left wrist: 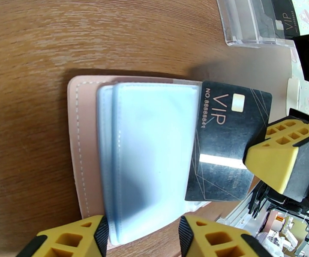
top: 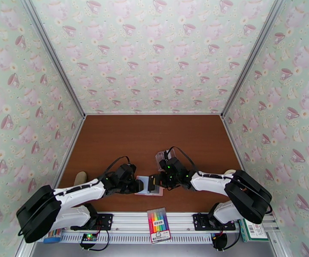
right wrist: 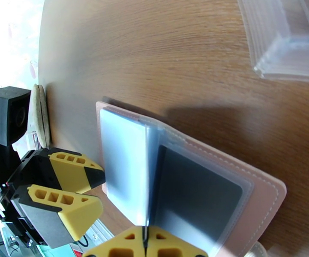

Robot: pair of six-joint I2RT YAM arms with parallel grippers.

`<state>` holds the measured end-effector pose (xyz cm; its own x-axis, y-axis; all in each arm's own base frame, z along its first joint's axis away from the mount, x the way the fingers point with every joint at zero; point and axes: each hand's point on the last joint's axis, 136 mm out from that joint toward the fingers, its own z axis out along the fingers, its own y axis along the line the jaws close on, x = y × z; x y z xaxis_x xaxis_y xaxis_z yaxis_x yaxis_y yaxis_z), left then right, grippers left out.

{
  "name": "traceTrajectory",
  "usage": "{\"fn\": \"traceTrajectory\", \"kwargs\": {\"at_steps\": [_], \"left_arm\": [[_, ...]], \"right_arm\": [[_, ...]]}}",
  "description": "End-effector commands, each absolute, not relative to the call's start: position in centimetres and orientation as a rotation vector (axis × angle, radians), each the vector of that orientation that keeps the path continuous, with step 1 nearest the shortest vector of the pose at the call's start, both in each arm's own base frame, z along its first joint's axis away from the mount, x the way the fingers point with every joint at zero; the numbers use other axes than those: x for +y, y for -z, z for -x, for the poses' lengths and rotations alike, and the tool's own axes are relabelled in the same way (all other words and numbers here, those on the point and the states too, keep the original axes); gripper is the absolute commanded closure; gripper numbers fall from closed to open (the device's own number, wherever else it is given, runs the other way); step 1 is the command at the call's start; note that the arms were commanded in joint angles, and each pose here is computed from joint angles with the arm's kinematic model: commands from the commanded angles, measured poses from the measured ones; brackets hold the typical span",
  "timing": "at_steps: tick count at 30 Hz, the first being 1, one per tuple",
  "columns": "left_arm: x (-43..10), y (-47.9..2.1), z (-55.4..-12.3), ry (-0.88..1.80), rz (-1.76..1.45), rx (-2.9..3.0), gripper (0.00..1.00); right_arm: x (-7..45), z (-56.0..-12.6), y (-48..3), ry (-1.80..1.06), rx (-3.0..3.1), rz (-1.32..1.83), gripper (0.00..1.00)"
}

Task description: Put the credit cards into the card holder

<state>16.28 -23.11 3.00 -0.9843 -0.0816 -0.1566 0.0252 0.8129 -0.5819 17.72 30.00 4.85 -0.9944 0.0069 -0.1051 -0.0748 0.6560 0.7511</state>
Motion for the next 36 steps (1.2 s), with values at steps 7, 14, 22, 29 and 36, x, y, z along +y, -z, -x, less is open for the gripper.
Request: {"fn": "traceTrajectory", "kwargs": {"at_steps": [7,14,22,29,36], "left_arm": [[-22.5,-2.0,-16.1,0.859,0.067,2.841,0.5],[-22.5,-1.8,-16.0,0.864,0.075,2.844,0.5],[-22.5,-1.9,-16.0,0.865,0.07,2.845,0.5],[-22.6,-1.8,-16.1,0.864,0.069,2.847,0.5],[-22.6,-1.8,-16.1,0.861,0.064,2.849,0.5]], "right_arm": [[30.1,-16.9,-4.3,-1.309,2.793,-0.018,1.0],[30.4,-16.8,-4.5,-1.332,2.788,-0.03,1.0],[30.5,-16.7,-3.8,-1.321,2.805,-0.038,1.0],[30.5,-16.7,-3.3,-1.311,2.82,-0.051,1.0],[29.7,-16.5,-2.9,-1.282,2.829,-0.113,1.0]]}}
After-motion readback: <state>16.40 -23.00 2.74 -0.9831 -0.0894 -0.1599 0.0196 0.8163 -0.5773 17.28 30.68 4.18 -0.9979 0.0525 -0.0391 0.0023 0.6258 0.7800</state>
